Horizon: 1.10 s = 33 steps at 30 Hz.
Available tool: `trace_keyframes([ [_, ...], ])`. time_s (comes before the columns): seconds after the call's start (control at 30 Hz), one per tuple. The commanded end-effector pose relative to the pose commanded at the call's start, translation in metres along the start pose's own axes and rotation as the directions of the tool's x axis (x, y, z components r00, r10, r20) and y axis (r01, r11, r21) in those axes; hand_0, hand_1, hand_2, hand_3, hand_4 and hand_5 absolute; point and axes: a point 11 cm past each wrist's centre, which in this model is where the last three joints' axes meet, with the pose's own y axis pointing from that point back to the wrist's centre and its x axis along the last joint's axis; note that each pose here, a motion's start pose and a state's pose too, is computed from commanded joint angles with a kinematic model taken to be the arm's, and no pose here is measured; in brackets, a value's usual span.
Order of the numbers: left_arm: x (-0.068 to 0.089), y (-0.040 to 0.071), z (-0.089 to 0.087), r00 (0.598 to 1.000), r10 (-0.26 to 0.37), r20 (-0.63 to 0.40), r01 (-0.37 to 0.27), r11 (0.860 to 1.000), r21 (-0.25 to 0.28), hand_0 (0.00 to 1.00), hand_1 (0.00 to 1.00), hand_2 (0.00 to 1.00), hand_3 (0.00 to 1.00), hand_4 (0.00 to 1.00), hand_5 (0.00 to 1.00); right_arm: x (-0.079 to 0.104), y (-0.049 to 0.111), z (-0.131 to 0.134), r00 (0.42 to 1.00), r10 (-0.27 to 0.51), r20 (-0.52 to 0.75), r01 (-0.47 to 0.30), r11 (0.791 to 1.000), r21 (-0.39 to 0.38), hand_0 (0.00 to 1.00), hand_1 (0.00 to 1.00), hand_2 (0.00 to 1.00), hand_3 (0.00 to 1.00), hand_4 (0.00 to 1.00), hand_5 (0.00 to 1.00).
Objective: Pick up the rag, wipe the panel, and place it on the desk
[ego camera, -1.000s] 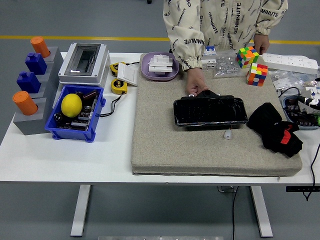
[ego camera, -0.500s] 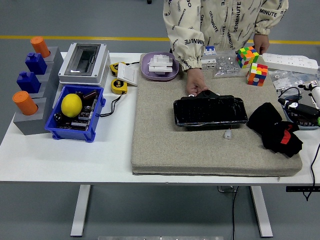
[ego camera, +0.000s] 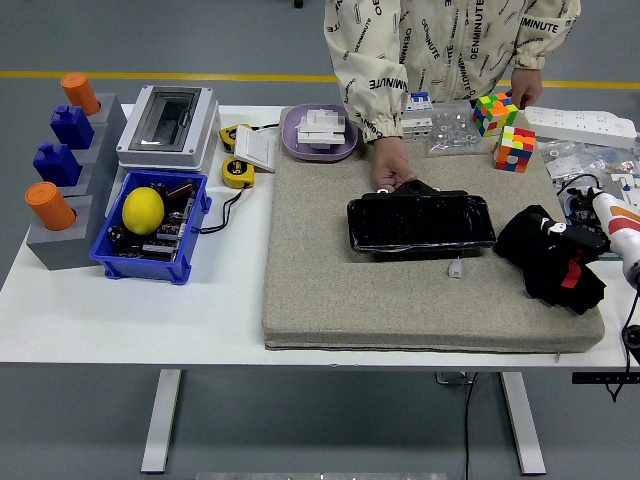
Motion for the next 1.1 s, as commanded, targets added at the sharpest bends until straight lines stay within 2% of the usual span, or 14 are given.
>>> trace_keyframes([
  [0.37, 0.001, 0.000, -0.003, 1.000, 0.002, 0.007, -0.002, 1.000, 0.005, 0.650, 0.663, 0.695, 0.580, 0.680, 0.450, -0.024, 0.003, 0.005, 1.000, -0.026, -0.009, 0.026, 1.000, 0.007, 0.876, 0.800, 0.855, 0.858, 0.998, 0.908],
  [0.63, 0.000, 0.000, -0.003, 1.000, -0.001, 0.011, 0.001, 1.000, 0.006, 0.651, 0.663, 0.695, 0.580, 0.680, 0.450, -0.027, 0.001, 0.005, 0.999, -0.032, -0.013, 0.032, 0.999, 0.008, 0.875, 0.797, 0.855, 0.858, 0.998, 0.907],
  [0.87, -0.008, 0.000, -0.005, 1.000, -0.017, 0.012, 0.017, 1.000, 0.011, 0.651, 0.663, 0.695, 0.580, 0.680, 0.450, -0.030, 0.002, -0.001, 0.996, -0.066, -0.053, 0.068, 0.997, 0.047, 0.874, 0.798, 0.853, 0.859, 0.998, 0.905],
  [1.1, -0.011, 0.000, -0.004, 1.000, -0.020, 0.011, 0.020, 1.000, 0.008, 0.651, 0.663, 0.695, 0.580, 0.681, 0.451, -0.027, -0.002, -0.003, 0.996, -0.060, -0.070, 0.065, 0.996, 0.061, 0.873, 0.797, 0.852, 0.858, 0.998, 0.899],
])
